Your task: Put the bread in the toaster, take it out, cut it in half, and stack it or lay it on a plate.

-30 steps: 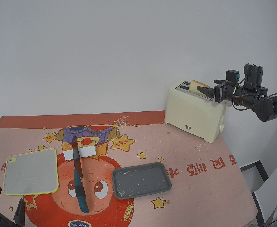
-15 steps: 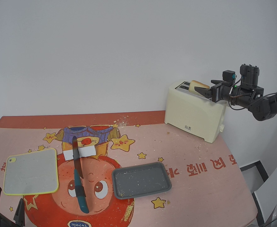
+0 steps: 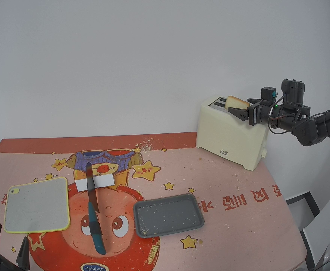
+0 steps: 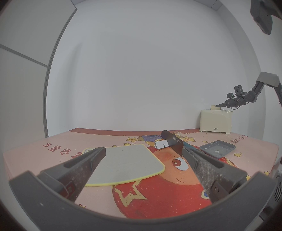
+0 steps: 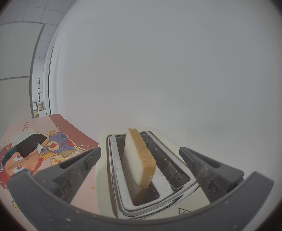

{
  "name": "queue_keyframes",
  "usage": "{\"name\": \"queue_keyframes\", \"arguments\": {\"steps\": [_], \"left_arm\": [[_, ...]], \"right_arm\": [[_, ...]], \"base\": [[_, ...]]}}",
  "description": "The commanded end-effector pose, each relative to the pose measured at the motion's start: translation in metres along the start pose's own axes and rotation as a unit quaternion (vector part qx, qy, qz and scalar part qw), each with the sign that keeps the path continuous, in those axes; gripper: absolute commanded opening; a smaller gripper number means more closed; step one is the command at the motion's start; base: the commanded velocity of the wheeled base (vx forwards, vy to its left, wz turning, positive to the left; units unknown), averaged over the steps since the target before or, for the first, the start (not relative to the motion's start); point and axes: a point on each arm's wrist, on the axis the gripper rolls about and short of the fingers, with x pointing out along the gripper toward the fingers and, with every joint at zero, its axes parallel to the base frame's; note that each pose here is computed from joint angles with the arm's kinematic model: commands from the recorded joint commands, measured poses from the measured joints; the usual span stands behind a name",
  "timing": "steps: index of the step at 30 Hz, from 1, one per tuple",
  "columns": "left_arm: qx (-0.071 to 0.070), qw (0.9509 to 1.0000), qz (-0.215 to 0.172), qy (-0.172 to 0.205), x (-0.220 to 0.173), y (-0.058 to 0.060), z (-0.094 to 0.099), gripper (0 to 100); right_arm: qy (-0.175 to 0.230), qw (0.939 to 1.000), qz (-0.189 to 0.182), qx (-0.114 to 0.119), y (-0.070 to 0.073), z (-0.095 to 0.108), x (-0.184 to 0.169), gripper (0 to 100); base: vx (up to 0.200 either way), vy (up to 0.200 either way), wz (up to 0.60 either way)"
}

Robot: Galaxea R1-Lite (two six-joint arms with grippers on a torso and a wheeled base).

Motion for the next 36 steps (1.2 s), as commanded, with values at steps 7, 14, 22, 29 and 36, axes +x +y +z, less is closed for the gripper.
{"name": "queue_keyframes", "arguments": {"steps": [7,14,22,29,36], "left_arm": [[0.0,1.0,0.0,0.004,0.001,0.0,-0.005,100],[0.0,1.0,0.0,0.003,0.0,0.0,-0.005,100],[0.0,1.0,0.0,0.004,0.001,0.0,-0.005,100],[0.0,1.0,0.0,0.003,0.001,0.0,-0.005,100],[0.0,1.0,0.0,0.003,0.001,0.0,-0.005,100]], "right_arm": [[0.003,1.0,-0.001,0.001,-0.002,-0.004,0.005,100],[0.006,1.0,-0.004,0.002,-0.004,-0.006,0.006,0],[0.001,1.0,-0.005,0.001,-0.005,-0.003,0.006,0],[-0.011,0.9999,-0.004,-0.003,-0.003,0.006,0.004,0],[-0.078,0.9968,-0.01,-0.016,-0.001,0.054,-0.016,0]], "base": [[0.0,0.0,0.0],[0.0,0.0,0.0],[0.0,0.0,0.0],[0.0,0.0,0.0],[0.0,0.0,0.0]]}}
